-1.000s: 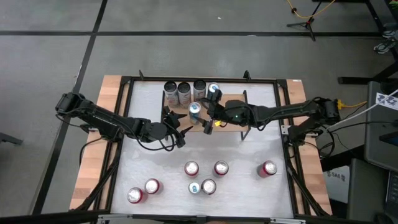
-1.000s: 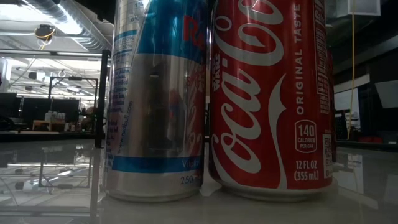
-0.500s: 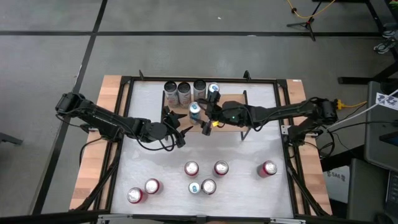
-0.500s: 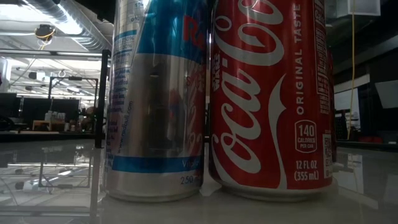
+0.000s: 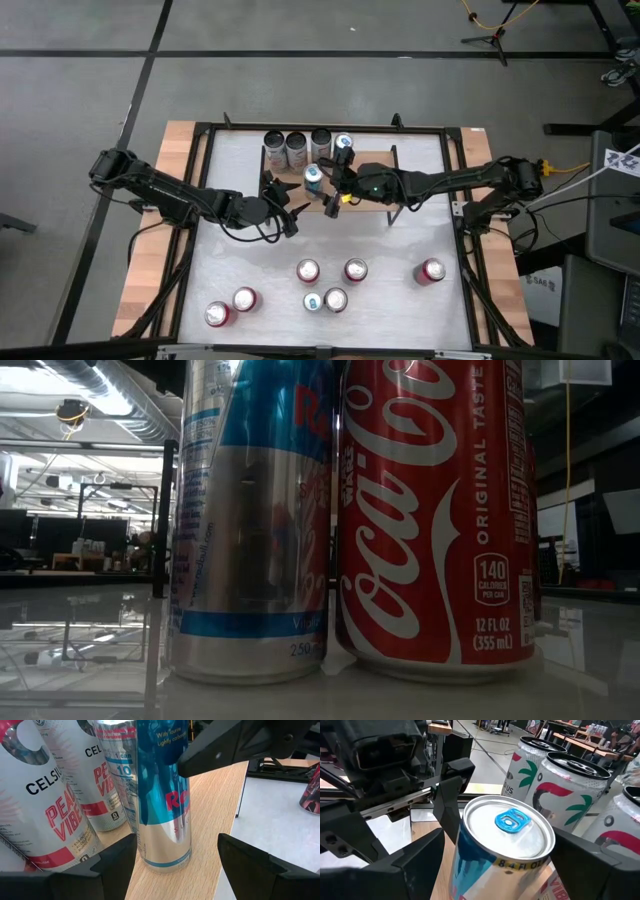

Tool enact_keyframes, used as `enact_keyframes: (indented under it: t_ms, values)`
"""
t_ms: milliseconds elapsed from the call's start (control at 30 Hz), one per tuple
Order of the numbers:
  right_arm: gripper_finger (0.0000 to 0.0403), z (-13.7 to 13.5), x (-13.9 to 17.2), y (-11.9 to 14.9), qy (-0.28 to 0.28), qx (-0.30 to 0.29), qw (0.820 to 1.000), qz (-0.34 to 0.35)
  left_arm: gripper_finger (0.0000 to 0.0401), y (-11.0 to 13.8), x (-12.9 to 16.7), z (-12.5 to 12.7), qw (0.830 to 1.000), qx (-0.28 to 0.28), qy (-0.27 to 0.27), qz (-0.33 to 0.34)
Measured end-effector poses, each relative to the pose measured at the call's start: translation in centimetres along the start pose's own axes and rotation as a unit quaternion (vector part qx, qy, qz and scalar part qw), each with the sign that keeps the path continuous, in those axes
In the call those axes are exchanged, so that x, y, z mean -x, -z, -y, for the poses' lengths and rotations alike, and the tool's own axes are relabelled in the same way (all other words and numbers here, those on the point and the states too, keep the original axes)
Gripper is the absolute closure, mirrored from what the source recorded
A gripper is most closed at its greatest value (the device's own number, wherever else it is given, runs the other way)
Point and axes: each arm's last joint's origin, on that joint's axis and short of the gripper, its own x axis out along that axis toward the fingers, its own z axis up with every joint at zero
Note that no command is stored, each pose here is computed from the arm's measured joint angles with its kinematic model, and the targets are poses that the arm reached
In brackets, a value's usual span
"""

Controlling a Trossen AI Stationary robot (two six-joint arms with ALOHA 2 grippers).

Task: Place canned beverage on shelf
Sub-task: Put the top blue soda can on the shelf

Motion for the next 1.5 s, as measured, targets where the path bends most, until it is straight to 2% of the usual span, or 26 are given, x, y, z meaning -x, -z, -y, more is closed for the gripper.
enact_keyframes:
  t_ms: [300,600,700,1033,1267,1500]
  values:
    - [0.0075,0.0,0.0,0.0,0.000,-0.009,1.000,0.000,0.0131,0.0,0.0,0.0,1.000,0.000,0.000,0.000]
    - [0.0168,0.0,0.0,0.0,0.000,-0.015,1.000,0.001,0.0131,0.0,0.0,0.0,1.000,0.000,0.000,0.000]
    - [0.0185,0.0,0.0,0.0,-0.001,-0.015,1.000,0.001,0.0131,0.0,0.0,0.0,1.000,0.000,0.000,0.000]
    - [0.0182,0.3,0.8,-0.4,-0.001,-0.026,1.000,-0.005,0.0131,0.0,0.0,0.0,1.000,0.000,0.000,0.000]
    - [0.0180,1.4,3.7,-2.1,-0.001,-0.069,0.998,-0.009,0.0131,0.0,0.0,0.0,1.000,0.000,0.000,0.000]
    - [0.0179,2.7,7.2,-3.7,-0.001,-0.086,0.996,-0.014,0.0131,0.0,0.0,0.0,1.000,0.000,0.000,0.000]
